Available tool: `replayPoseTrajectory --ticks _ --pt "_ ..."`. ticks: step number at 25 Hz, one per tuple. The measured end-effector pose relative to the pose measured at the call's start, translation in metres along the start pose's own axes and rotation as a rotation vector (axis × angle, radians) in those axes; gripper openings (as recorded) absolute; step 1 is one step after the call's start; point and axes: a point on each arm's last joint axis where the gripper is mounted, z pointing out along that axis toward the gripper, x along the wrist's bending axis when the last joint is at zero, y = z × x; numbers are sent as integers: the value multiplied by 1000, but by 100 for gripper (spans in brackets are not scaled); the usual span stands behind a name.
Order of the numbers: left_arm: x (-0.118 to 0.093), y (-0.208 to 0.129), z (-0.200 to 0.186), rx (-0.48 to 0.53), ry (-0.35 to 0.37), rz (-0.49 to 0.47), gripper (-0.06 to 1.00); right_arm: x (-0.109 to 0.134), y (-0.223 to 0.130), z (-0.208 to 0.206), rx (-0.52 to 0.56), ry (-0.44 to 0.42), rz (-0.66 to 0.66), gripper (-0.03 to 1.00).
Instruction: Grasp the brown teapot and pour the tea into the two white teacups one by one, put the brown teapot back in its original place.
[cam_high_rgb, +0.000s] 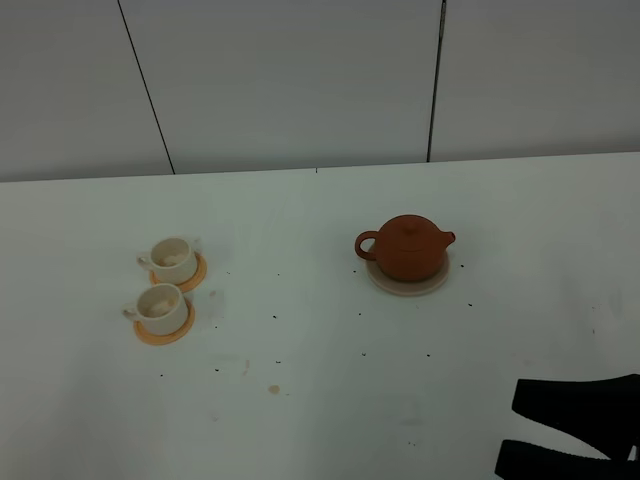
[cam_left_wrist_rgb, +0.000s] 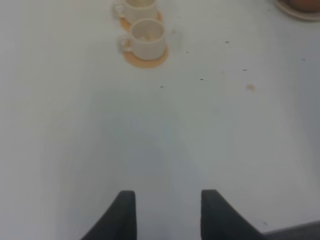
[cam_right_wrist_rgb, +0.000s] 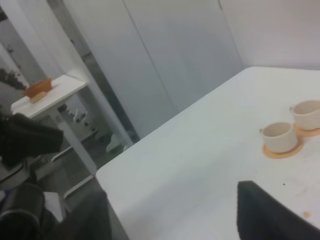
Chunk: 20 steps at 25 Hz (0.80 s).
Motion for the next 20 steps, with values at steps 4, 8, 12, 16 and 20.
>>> replayPoseTrajectory --ticks 4,8,12,16,20 --pt "0 0 0 1 19 -15 37 -5 -1 0 9 -50 -1 52" --pt "0 0 0 1 19 -15 37 -9 -1 0 16 -99 -2 48" --pt "0 0 0 1 19 -15 37 -17 11 0 2 -190 2 45" --pt "0 0 0 1 19 -15 37 -26 35 2 -31 -285 54 45" --pt "0 0 0 1 19 -15 37 -42 54 12 26 -358 140 45"
